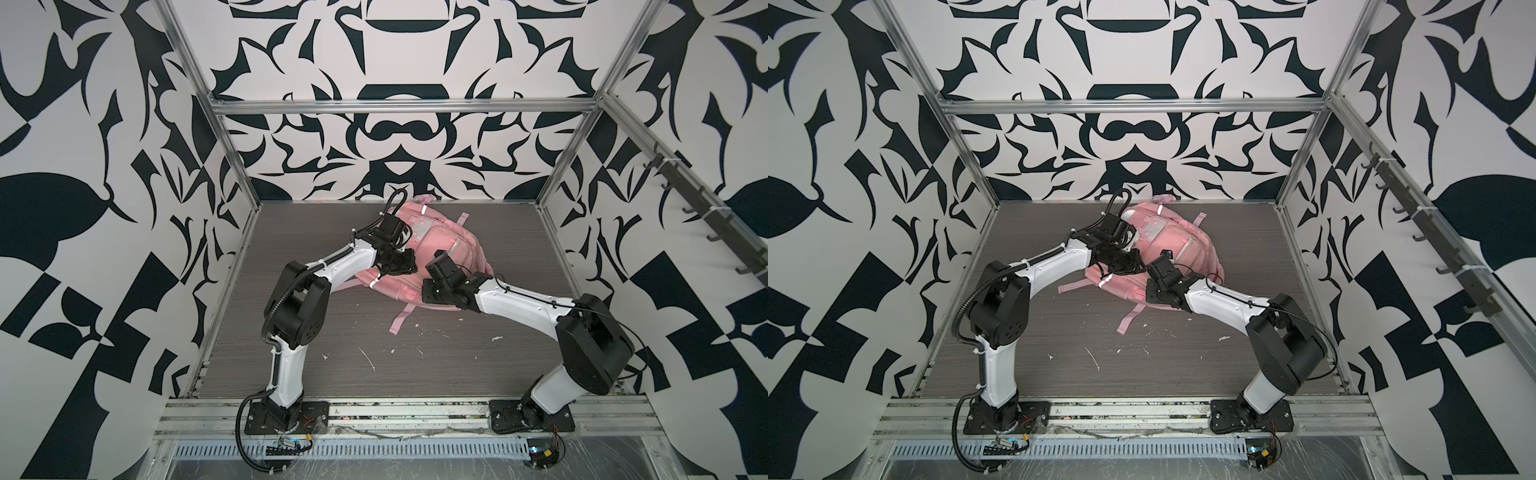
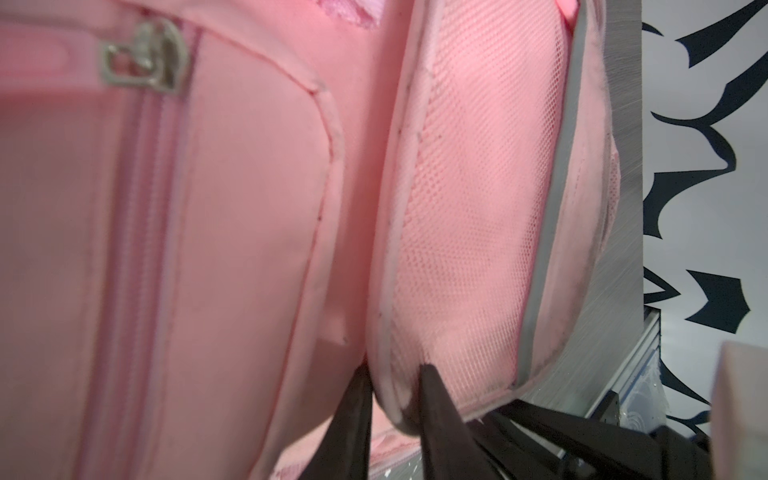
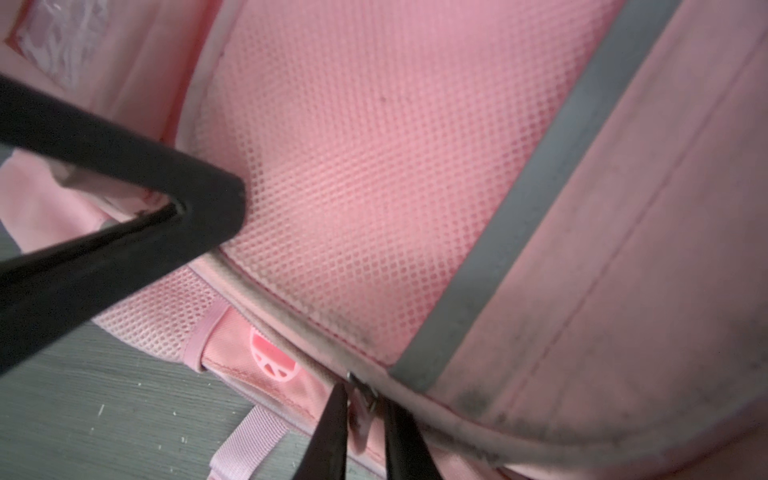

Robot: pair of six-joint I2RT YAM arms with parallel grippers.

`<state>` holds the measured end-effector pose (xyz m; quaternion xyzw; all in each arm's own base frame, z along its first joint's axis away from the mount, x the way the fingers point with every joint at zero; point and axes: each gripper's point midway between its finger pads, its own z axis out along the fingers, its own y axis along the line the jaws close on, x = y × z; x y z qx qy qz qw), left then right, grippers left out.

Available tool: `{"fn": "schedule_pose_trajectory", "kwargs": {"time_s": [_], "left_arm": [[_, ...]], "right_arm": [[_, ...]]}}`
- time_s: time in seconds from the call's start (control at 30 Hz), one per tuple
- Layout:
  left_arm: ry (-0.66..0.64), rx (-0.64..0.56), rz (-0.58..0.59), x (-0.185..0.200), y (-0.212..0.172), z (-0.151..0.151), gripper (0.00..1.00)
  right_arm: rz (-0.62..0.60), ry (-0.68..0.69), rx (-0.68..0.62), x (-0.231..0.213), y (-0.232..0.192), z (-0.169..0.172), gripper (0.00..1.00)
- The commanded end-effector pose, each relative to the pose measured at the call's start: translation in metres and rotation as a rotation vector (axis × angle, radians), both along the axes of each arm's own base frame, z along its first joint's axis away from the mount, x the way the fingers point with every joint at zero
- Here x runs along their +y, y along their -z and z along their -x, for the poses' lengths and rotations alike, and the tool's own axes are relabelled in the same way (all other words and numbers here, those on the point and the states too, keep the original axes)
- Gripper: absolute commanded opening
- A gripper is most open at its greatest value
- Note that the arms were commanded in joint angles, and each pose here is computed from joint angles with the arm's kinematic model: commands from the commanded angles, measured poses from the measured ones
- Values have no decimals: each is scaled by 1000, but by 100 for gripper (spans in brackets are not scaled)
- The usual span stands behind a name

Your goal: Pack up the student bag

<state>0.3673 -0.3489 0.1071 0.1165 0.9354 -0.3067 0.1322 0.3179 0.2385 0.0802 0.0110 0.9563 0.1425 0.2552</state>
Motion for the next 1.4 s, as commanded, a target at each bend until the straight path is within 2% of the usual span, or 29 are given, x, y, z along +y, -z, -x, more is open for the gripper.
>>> {"fn": "schedule_pose_trajectory", "kwargs": {"time_s": [0.0, 0.23, 0.43, 0.63, 0.77, 1.07, 1.37], "left_arm": [[5, 31, -14, 3, 10, 8, 24], [-17, 33, -23, 12, 10, 3, 21], [-36, 40, -36, 24, 13, -3, 10], [-59, 51, -52, 37, 20, -5, 5], [-74, 47, -55, 47, 19, -6, 4], [-112, 33, -70, 73, 15, -8, 4], [-139, 24, -75, 84, 12, -14, 4]], "right_arm": [[-30, -4, -37, 8, -16, -7, 13], [-38, -21, -29, 5, -15, 2, 0], [-25, -32, -22, -4, -14, 13, 0], [40, -55, -8, -20, -8, 23, 0], [77, -52, 11, -38, -3, 25, 0], [45, 36, 10, -84, -13, 14, 0], [3, 37, 44, -79, -2, 9, 0]]}}
